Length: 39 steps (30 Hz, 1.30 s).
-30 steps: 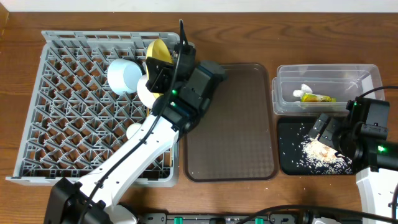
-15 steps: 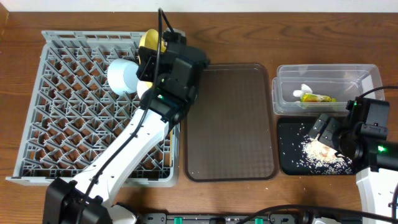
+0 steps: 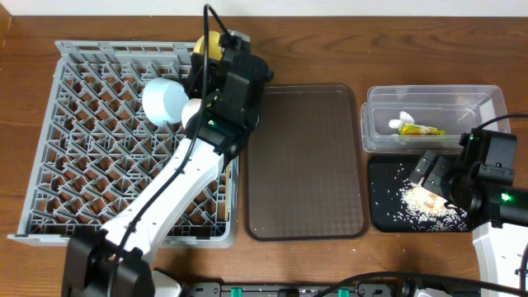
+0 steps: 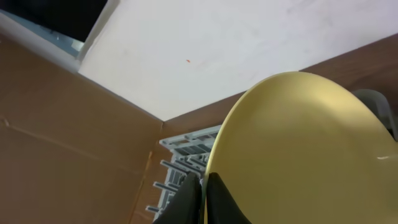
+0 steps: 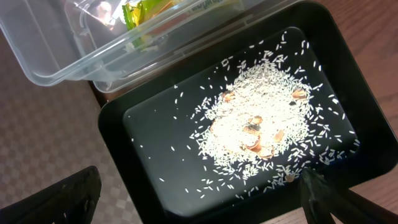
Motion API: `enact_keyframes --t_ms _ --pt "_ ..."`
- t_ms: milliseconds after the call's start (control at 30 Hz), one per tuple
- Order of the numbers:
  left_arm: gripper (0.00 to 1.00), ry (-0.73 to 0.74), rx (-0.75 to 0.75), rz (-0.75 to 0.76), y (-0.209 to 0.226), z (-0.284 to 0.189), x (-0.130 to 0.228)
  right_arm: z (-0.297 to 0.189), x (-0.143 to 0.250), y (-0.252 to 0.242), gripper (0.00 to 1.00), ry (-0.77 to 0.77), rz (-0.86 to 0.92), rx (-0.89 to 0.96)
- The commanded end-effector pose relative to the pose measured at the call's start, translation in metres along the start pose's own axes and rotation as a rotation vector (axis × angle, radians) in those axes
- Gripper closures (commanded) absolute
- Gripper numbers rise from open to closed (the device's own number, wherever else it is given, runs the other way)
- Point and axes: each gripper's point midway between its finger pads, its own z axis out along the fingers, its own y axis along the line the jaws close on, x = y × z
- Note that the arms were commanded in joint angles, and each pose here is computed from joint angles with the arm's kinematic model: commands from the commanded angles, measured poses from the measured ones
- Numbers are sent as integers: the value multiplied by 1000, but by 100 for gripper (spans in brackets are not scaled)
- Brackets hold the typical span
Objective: Sort waste into correct bins and load items into the dishwasher
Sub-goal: 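Carry the plate over the rack and tilt it upright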
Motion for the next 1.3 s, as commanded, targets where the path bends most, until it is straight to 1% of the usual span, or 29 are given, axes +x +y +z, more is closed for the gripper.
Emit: enact_keyframes --t_ms 0,200,467,733,1000,1067,1100,1133,1233,1267 --pt "93 5 -6 57 -8 9 0 -3 -3 -1 1 -13 12 3" --pt "92 10 -64 35 5 23 0 -3 -3 -1 1 -13 12 3" --pt "93 34 -94 38 19 34 6 -3 -3 -1 1 -13 12 2" --pt "92 19 -49 44 6 29 4 -3 -3 -1 1 -13 11 2" --pt "92 43 -32 57 -7 34 15 -3 -3 -1 1 -13 12 3" --pt "88 47 -28 61 -11 36 17 -3 -3 -1 1 -13 12 3" --pt "83 48 -27 64 -12 37 17 -3 -3 -1 1 -13 12 3" --pt "74 48 -26 63 -13 37 17 -3 -3 -1 1 -13 12 3" --pt "59 40 -30 47 -12 37 15 -3 -3 -1 1 -13 12 2" --pt "55 36 -33 41 -11 37 14 -3 -3 -1 1 -13 12 3"
